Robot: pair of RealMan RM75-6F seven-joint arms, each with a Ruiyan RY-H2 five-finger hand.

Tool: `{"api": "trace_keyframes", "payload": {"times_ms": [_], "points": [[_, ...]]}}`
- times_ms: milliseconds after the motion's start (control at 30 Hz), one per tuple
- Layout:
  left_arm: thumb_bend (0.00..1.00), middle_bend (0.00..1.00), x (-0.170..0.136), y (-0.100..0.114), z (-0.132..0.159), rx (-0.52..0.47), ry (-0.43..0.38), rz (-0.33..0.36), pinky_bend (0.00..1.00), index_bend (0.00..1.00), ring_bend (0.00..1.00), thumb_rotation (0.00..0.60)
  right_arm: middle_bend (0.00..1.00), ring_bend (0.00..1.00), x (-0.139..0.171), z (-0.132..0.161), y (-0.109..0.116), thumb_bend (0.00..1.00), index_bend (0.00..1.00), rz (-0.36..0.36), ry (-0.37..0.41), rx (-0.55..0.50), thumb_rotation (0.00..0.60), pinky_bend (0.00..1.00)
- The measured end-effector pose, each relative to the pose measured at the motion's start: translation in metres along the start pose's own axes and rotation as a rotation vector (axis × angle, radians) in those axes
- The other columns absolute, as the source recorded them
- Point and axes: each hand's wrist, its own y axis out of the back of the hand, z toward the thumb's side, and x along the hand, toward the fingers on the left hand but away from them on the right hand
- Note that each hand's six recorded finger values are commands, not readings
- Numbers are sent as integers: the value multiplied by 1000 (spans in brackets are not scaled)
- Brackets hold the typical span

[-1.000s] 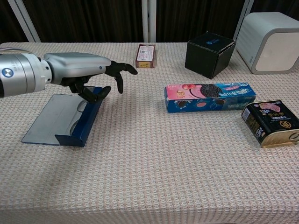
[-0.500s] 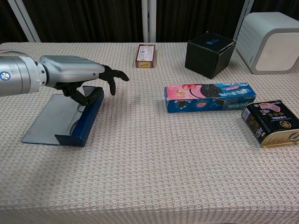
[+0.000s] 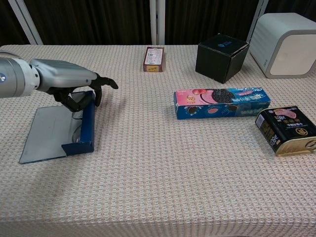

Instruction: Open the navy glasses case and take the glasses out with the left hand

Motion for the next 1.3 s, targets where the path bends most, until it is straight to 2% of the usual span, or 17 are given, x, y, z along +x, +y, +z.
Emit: {"api": "trace_keyframes", "payload": {"times_ms": [233,767,1100,1300], "points": [[763,380,-10,1,-19,24,85,-26,63,2,0,600,0,0,-2,3,0,301,0,2,7,3,600,0],[762,471,-41,-12,-43,15,214,-166,72,0,71,600,0,0,-3,11,-2,302,0,10,28,10,600,0],[761,541,-56,-18,-43,-15,248,-262,76,0,157,600,0,0,-6,15,-4,301,0,16,40,12,600,0],[760,533,-62,-21,-39,-42,238,-297,82,0,165,600,0,0,-7,15,-4,302,0,15,43,13,600,0]]}}
